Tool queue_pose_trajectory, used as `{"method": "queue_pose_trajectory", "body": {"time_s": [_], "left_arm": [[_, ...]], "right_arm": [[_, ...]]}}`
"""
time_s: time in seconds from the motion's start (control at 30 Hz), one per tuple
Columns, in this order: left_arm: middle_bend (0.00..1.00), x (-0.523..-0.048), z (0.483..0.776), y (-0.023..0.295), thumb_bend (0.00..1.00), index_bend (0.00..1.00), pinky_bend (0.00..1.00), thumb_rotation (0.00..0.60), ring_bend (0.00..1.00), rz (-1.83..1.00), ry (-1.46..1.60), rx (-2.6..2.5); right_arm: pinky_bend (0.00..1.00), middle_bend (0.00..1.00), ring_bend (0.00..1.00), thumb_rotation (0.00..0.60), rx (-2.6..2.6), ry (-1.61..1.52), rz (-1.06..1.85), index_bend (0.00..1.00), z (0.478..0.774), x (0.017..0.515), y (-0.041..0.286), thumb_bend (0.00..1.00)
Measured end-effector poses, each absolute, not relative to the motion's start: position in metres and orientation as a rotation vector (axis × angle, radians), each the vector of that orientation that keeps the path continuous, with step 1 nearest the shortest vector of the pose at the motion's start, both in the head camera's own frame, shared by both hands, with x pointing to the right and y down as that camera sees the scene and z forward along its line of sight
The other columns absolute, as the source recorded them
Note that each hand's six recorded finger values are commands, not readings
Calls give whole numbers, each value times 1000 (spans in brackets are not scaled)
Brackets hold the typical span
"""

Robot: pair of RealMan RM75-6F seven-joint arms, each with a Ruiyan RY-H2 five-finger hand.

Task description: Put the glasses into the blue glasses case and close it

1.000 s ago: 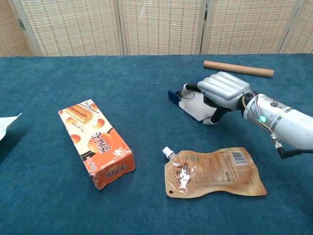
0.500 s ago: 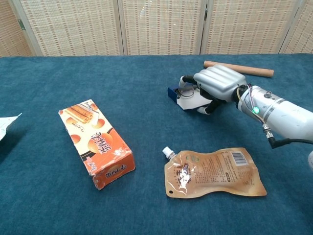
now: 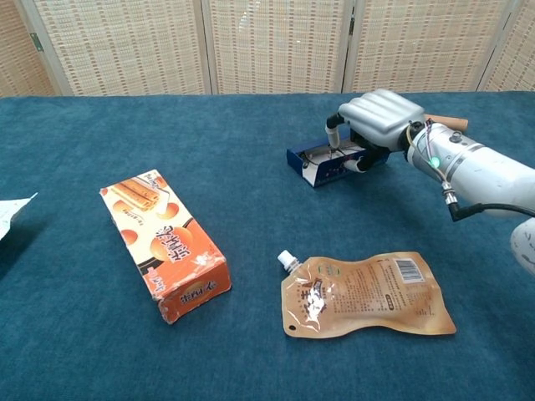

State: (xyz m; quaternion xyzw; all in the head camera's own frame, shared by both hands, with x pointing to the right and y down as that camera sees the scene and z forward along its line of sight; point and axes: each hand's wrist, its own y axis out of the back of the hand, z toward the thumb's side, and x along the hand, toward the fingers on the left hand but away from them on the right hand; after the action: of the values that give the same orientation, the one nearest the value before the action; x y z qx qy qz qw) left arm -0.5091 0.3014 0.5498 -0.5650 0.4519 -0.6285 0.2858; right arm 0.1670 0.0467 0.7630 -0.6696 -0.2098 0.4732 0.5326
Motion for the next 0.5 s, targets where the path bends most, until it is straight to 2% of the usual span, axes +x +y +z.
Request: {"method": "queue_pose_trajectory", "body": {"time_s": [0.2, 0.5], "left_arm": [[146, -508, 550, 300, 187, 174, 264, 600, 97, -1676, 1207, -1512], [146, -507, 550, 299, 187, 174, 264, 600, 97, -1669, 1208, -1515]], "right_arm": [[1000, 957, 1000, 600, -1587, -481, 1145, 535, 767, 172, 47, 310], [1000, 962, 1000, 600, -1574, -460, 1153, 591, 770, 177, 50, 385]]}}
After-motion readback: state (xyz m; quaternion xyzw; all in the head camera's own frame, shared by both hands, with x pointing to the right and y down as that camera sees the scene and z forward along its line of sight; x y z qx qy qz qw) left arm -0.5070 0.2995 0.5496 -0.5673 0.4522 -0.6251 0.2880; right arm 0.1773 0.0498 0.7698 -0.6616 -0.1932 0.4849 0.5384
